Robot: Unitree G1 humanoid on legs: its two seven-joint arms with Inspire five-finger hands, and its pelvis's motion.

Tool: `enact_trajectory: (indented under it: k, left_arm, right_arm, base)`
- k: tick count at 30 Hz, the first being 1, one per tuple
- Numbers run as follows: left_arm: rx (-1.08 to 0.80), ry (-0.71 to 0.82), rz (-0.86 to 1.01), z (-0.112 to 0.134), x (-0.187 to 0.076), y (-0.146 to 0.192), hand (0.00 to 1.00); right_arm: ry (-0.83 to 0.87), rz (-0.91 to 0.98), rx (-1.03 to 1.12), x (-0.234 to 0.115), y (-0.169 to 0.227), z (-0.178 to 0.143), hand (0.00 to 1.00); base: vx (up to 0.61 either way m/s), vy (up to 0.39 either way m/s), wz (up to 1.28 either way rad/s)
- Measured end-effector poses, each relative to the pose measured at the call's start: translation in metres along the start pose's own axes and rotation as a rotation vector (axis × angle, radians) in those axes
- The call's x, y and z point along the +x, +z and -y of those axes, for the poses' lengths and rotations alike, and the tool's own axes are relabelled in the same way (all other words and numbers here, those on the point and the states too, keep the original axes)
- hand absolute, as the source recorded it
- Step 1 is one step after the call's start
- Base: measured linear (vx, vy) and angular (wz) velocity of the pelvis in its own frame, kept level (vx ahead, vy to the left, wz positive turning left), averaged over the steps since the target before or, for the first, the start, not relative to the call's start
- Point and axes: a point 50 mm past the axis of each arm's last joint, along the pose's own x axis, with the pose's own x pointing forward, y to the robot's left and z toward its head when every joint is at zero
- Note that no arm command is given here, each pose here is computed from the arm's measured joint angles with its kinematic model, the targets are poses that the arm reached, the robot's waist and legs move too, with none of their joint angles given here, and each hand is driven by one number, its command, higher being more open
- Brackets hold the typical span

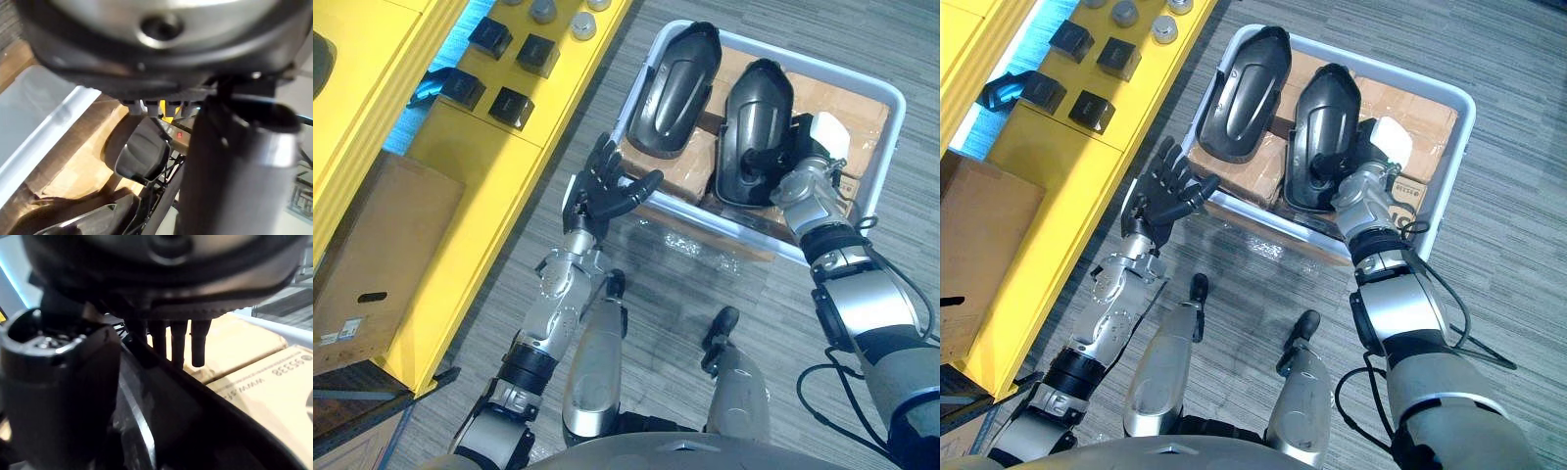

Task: Walk over and take three plastic housings, then place them on the shelf

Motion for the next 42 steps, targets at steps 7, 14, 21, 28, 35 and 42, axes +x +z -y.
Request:
enact_trajectory:
  k: [7,14,21,28,35,42]
  left_arm:
    - [-0.012,-0.003,0.008,0.001,-0.001,0.001,1.0]
    - [-0.056,0.029,-0.008,-0.005,-0.01,-0.004,1.0]
    - [-0.158,0.104,-0.044,-0.018,-0.024,-0.013,1.0]
    - [-0.195,0.103,0.063,-0.018,-0.037,0.009,1.0]
    - [-0.179,0.088,0.089,-0.022,-0.038,0.018,1.0]
    - [-0.165,0.041,0.014,-0.019,-0.036,0.013,1.0]
  right_arm:
    - [0.079,-0.072,-0.02,0.0,-0.008,-0.005,0.0]
    - [0.069,-0.126,0.006,-0.003,-0.018,-0.012,0.0]
    - [-0.026,-0.105,0.061,-0.009,-0.025,-0.021,0.0]
    - [-0.08,-0.016,0.096,-0.019,-0.027,-0.027,0.0]
    - [-0.152,0.082,0.157,-0.025,-0.013,-0.018,0.0]
    - [-0.147,0.146,0.156,-0.036,-0.012,-0.028,0.0]
  base:
    - [0.0,-0.003,0.03]
    - [-0.02,0.014,0.05]
    - [0.0,0.004,0.0]
    - [0.02,-0.001,-0.11]
    - [0.01,-0.022,-0.12]
    - [0.02,-0.023,-0.07]
